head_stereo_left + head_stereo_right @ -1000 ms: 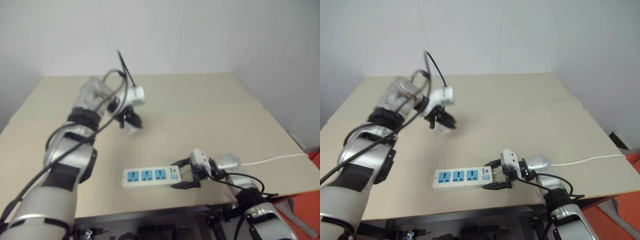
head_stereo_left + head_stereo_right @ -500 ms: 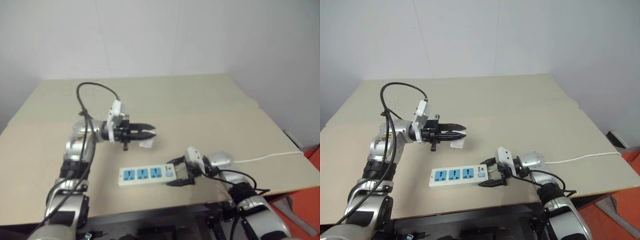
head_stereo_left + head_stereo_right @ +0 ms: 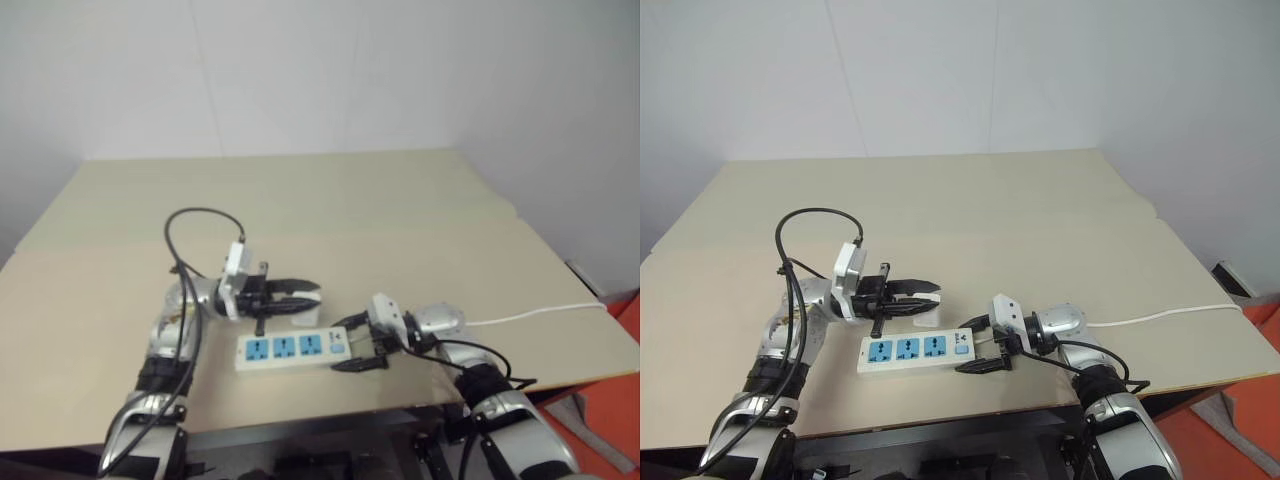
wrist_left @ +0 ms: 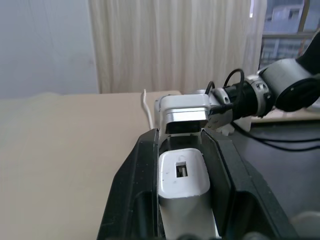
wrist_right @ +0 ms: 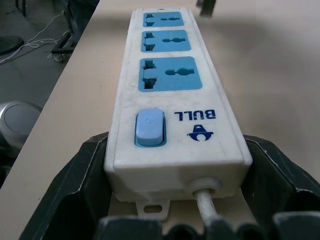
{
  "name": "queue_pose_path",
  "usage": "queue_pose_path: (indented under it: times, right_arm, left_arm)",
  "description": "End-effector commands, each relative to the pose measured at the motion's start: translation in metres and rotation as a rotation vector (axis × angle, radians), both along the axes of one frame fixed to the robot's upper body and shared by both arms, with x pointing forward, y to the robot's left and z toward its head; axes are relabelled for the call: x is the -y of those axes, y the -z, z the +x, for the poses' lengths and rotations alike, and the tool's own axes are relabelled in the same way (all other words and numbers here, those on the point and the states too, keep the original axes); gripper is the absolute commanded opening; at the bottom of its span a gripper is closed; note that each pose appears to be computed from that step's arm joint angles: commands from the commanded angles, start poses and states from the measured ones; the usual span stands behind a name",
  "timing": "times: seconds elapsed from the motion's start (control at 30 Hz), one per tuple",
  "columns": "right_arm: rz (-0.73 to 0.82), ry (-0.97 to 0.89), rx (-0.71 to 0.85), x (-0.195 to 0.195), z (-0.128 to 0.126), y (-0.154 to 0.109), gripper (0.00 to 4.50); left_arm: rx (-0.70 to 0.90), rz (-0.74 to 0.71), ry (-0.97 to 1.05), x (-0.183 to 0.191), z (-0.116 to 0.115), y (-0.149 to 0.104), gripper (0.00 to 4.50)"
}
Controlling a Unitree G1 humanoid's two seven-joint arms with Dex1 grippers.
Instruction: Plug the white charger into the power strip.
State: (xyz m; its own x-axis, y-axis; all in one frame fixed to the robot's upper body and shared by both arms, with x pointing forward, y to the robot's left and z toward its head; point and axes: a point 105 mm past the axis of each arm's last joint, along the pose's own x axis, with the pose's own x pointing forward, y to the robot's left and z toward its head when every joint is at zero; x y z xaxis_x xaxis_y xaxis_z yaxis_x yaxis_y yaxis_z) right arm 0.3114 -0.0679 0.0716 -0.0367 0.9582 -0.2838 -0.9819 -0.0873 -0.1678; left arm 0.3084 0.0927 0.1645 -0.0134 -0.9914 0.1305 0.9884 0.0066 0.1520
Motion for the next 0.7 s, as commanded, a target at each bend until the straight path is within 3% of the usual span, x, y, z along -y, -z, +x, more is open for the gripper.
queue_pose_path:
  times: [0.03,0.7]
  right_arm:
    - [-0.069,0.002,-0.034,-0.004,-0.006,0.021,3.45]
    - [-0.073,0.0,-0.016,-0.009,-0.006,0.023,3.45]
  left_arm:
    - [0.019,-0.023,0.036,0.01,-0.007,-0.007,0.99]
    - [-0.082,0.019,-0.001,0.013,-0.014,0.028,0.99]
